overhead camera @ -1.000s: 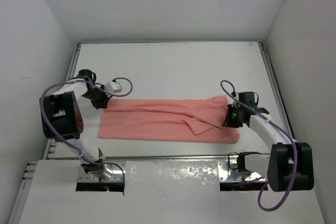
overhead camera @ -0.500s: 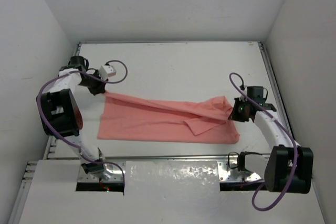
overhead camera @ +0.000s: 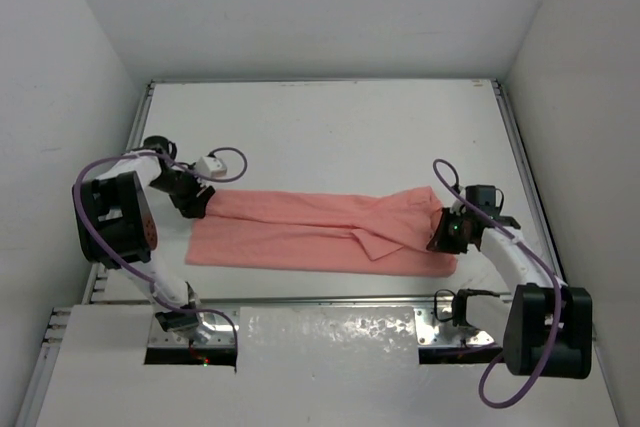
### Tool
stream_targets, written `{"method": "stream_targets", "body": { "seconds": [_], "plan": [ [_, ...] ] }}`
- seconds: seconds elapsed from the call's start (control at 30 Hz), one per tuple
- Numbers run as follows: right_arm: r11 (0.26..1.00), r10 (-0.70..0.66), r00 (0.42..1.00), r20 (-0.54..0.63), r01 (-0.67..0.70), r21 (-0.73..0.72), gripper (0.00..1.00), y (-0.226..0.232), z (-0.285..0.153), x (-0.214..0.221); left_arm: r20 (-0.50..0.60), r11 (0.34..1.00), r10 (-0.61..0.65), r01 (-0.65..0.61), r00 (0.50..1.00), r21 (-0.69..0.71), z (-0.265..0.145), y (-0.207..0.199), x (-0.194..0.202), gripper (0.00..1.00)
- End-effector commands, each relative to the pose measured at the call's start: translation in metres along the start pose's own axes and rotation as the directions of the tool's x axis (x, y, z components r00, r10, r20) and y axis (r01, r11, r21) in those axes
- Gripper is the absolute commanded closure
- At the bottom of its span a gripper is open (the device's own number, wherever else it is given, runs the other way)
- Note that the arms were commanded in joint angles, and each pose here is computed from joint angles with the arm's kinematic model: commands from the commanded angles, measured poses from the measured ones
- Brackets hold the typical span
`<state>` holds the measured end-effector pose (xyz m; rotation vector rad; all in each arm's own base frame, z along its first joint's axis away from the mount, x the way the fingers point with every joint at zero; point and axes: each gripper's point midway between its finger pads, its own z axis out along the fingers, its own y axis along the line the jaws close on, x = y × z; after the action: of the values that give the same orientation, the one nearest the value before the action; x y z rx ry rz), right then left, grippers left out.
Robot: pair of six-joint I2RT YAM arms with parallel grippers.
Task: Fold and stack the t-shirts
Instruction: Fold the other side of the tshirt into a rectangle
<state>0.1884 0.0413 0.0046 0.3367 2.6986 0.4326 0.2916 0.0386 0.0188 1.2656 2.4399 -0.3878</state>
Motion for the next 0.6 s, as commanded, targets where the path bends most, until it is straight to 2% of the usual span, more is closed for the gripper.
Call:
{"method": "stream_targets", "body": {
  "seconds": [0.0, 0.03, 0.07, 0.1, 0.13, 0.17, 0.2, 0.27, 0.3, 0.33, 0.37, 0.4, 0.43, 0.47, 0.5, 0.53, 0.57],
  "plan": [
    [0.999, -0.022, 0.999, 0.034, 0.023, -0.031, 0.98, 0.007, 0.002, -0.012, 0.037, 0.995, -0.015, 0.018, 0.999, -0.099, -0.020, 0.022, -0.008, 0.45],
    [0.999, -0.024, 0.999, 0.033, 0.025, -0.041, 0.98, 0.008, 0.003, -0.013, 0.075, 0.990, -0.042, 0.052, 0.996, -0.130, -0.027, 0.034, -0.013, 0.38],
    [0.999, -0.023, 0.999, 0.028, 0.024, -0.042, 0.98, 0.008, 0.003, -0.013, 0.152, 0.984, -0.045, 0.070, 0.987, -0.164, -0.041, 0.053, -0.037, 0.33],
    [0.999, -0.022, 0.999, 0.031, 0.024, -0.043, 0.98, 0.009, 0.004, -0.014, 0.209, 0.974, -0.111, 0.148, 0.972, -0.172, -0.050, 0.061, -0.051, 0.18],
    [0.999, -0.025, 0.999, 0.034, 0.026, -0.043, 0.98, 0.008, 0.004, -0.015, 0.269, 0.969, -0.118, 0.170, 0.956, -0.180, -0.060, 0.069, -0.069, 0.02],
    [0.999, -0.028, 0.999, 0.036, 0.029, -0.040, 0.98, 0.008, 0.005, -0.016, 0.389, 0.960, -0.143, 0.223, 0.910, -0.168, -0.083, 0.075, -0.105, 0.00],
    [0.999, -0.028, 0.999, 0.038, 0.030, -0.041, 0.98, 0.008, 0.005, -0.016, 0.458, 0.959, -0.089, 0.200, 0.885, -0.200, -0.095, 0.080, -0.140, 0.00],
    [0.999, -0.028, 0.999, 0.036, 0.030, -0.043, 0.98, 0.008, 0.005, -0.016, 0.514, 0.951, -0.043, 0.193, 0.856, -0.243, -0.113, 0.073, -0.189, 0.03],
    [0.999, -0.025, 0.999, 0.031, 0.027, -0.045, 0.98, 0.009, 0.006, -0.016, 0.511, 0.972, -0.059, 0.165, 0.858, -0.165, -0.095, 0.042, -0.225, 0.10],
    [0.998, -0.026, 0.999, 0.036, 0.027, -0.050, 0.98, 0.009, 0.006, -0.017, 0.520, 0.983, -0.036, 0.123, 0.854, -0.135, -0.096, 0.028, -0.252, 0.18],
    [0.998, -0.020, 0.999, 0.030, 0.021, -0.053, 0.99, 0.010, 0.007, -0.015, 0.491, 0.992, -0.072, 0.113, 0.868, -0.054, -0.071, 0.010, -0.267, 0.37],
    [0.998, -0.019, 0.999, 0.028, 0.021, -0.055, 0.99, 0.009, 0.008, -0.014, 0.461, 1.000, -0.031, 0.025, 0.887, 0.020, -0.047, -0.034, -0.294, 0.45],
    [0.998, -0.016, 0.999, 0.029, 0.018, -0.053, 1.00, 0.009, 0.009, -0.013, 0.446, 1.000, 0.000, -0.014, 0.895, 0.027, -0.035, -0.051, -0.310, 0.54],
    [0.998, -0.014, 1.000, 0.025, 0.015, -0.054, 1.00, 0.009, 0.010, -0.012, 0.407, 0.997, -0.008, -0.023, 0.913, 0.071, -0.009, -0.069, -0.317, 0.74],
    [0.998, -0.012, 1.000, 0.023, 0.013, -0.055, 1.00, 0.009, 0.011, -0.012, 0.405, 0.989, 0.051, -0.103, 0.913, 0.108, 0.009, -0.108, -0.340, 0.80],
    [0.998, -0.008, 1.000, 0.024, 0.009, -0.059, 1.00, 0.009, 0.011, -0.013, 0.382, 0.976, 0.046, -0.123, 0.923, 0.178, 0.036, -0.141, -0.350, 0.82],
    [0.998, -0.006, 1.000, 0.024, 0.008, -0.057, 1.00, 0.009, 0.011, -0.013, 0.387, 0.975, 0.020, -0.104, 0.922, 0.198, 0.043, -0.141, -0.355, 0.82]
  ]
}}
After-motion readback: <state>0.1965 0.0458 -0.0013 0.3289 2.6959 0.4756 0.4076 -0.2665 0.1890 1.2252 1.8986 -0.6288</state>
